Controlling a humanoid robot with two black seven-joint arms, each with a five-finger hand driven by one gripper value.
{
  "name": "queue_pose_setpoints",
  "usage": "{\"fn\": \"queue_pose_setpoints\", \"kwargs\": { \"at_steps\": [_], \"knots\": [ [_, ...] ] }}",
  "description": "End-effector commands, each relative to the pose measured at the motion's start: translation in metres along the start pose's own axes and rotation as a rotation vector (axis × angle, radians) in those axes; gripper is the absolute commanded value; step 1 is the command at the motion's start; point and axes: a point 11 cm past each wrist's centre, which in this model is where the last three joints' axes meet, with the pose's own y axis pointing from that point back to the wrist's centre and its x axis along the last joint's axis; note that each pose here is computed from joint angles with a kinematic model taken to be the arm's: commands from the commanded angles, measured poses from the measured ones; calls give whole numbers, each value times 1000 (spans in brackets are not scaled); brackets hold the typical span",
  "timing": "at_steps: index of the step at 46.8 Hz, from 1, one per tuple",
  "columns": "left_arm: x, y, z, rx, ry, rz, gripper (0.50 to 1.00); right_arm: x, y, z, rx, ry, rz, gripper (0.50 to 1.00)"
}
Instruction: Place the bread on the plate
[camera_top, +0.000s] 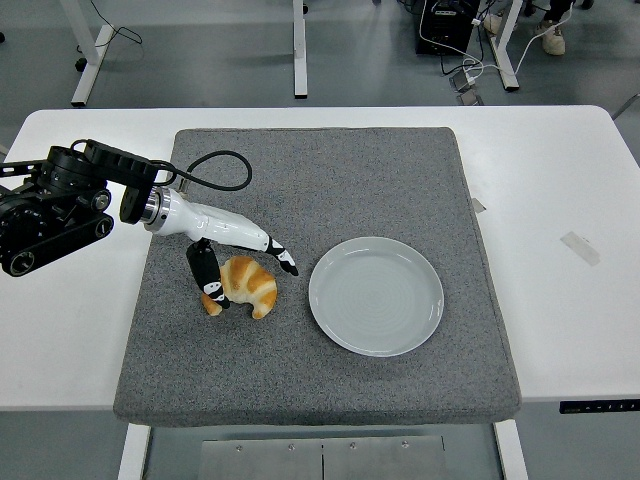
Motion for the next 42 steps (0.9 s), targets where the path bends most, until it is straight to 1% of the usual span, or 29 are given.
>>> {"fn": "queue_pose_setpoints", "kwargs": {
  "at_steps": [1, 3, 6, 9, 11, 13, 14, 27, 42],
  "knots": [
    [-5, -1, -2, 7, -18, -7, 783, 0, 0, 0, 0, 0, 0, 1000],
    [-8, -2, -3, 11, -30, -10, 757, 0, 0, 0, 0, -1, 0, 1000],
    [-12, -5, -3, 11, -54, -8, 698, 0, 0, 0, 0, -1, 0, 1000],
    [-14, -7, -4, 14, -78, -2, 621, 0, 0, 0, 0, -1, 0, 1000],
    [-16, -7, -5, 18, -89, 1, 551, 0, 0, 0, 0, -1, 0, 1000],
    [-16, -7, -5, 20, -93, 1, 507, 0, 0, 0, 0, -1, 0, 1000],
    [-15, -7, -5, 19, -93, 2, 500, 0, 0, 0, 1, -3, 1, 1000],
    [-6, -4, -5, 24, -95, 24, 500, 0, 0, 0, 1, -3, 1, 1000],
    [17, 3, -2, 26, -109, 70, 500, 0, 0, 0, 1, -3, 1, 1000]
  ]
}}
